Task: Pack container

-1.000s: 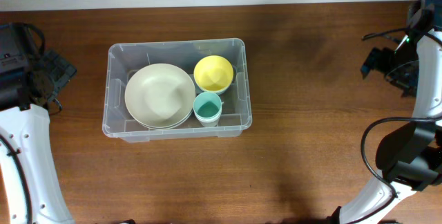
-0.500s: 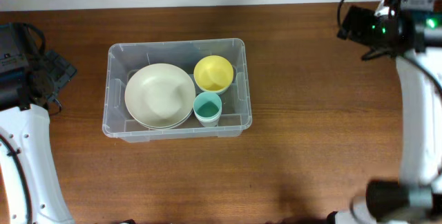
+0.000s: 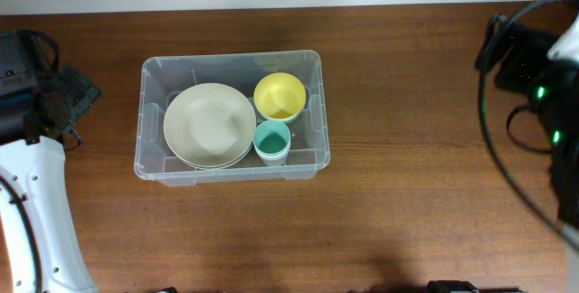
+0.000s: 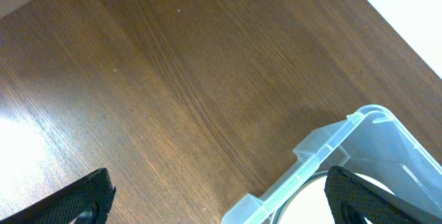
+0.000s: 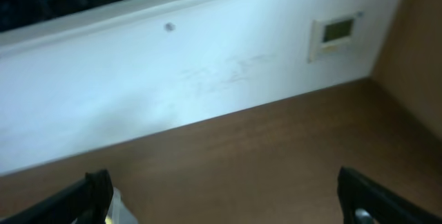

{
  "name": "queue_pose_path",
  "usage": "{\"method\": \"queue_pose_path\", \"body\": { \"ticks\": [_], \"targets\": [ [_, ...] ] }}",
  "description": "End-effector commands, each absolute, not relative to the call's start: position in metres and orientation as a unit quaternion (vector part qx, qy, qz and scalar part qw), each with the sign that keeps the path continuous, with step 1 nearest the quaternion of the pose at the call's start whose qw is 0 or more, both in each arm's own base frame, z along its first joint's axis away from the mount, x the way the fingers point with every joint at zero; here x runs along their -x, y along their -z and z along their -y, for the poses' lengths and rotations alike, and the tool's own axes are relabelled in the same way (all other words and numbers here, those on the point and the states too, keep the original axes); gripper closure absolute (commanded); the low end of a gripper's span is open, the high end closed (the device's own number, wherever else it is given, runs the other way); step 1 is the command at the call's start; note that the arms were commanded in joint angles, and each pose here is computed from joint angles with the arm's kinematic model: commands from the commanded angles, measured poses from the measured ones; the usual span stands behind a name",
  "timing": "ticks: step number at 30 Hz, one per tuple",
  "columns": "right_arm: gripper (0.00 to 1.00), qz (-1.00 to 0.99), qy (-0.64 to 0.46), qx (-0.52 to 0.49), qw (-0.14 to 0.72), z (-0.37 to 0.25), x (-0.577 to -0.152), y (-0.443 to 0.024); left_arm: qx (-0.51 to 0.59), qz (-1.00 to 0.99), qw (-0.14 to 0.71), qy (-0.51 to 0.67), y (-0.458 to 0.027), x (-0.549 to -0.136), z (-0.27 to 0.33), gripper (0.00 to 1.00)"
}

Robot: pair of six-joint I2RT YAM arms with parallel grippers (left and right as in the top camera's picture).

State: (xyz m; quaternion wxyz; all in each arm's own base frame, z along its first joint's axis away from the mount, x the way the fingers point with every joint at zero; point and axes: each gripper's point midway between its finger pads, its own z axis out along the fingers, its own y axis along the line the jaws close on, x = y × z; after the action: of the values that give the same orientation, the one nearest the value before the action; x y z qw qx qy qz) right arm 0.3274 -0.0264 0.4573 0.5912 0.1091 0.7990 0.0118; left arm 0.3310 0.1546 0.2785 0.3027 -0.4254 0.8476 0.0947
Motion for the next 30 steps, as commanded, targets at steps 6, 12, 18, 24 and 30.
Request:
{"method": "queue_pose_path", "body": {
  "ticks": [6, 12, 18, 24, 30],
  "targets": [
    [0.01, -0.747, -0.04, -0.006, 0.664, -0.005, -0.28, -0.418, 0.427, -0.849, 0.298, -0.095, -0.275, -0.331, -0.156, 0.0],
    [0.01, -0.731, -0.089, 0.04, 0.676, -0.029, -0.232, -0.38, 0.427, -0.849, 0.298, -0.095, -0.275, -0.331, -0.156, 0.0],
    [0.01, -0.686, -0.095, 0.06, 0.719, -0.036, -0.2, -0.363, 0.427, -0.849, 0.298, -0.095, -0.275, -0.331, -0.156, 0.0],
    [0.01, -0.634, -0.088, 0.07, 0.765, -0.036, -0.191, -0.355, 0.427, -0.848, 0.299, -0.095, -0.275, -0.331, -0.156, 0.0],
    [0.01, -0.599, -0.037, 0.154, 0.785, -0.048, -0.193, -0.345, 0.427, -0.849, 0.298, -0.095, -0.275, -0.331, -0.156, 0.0]
  ]
}}
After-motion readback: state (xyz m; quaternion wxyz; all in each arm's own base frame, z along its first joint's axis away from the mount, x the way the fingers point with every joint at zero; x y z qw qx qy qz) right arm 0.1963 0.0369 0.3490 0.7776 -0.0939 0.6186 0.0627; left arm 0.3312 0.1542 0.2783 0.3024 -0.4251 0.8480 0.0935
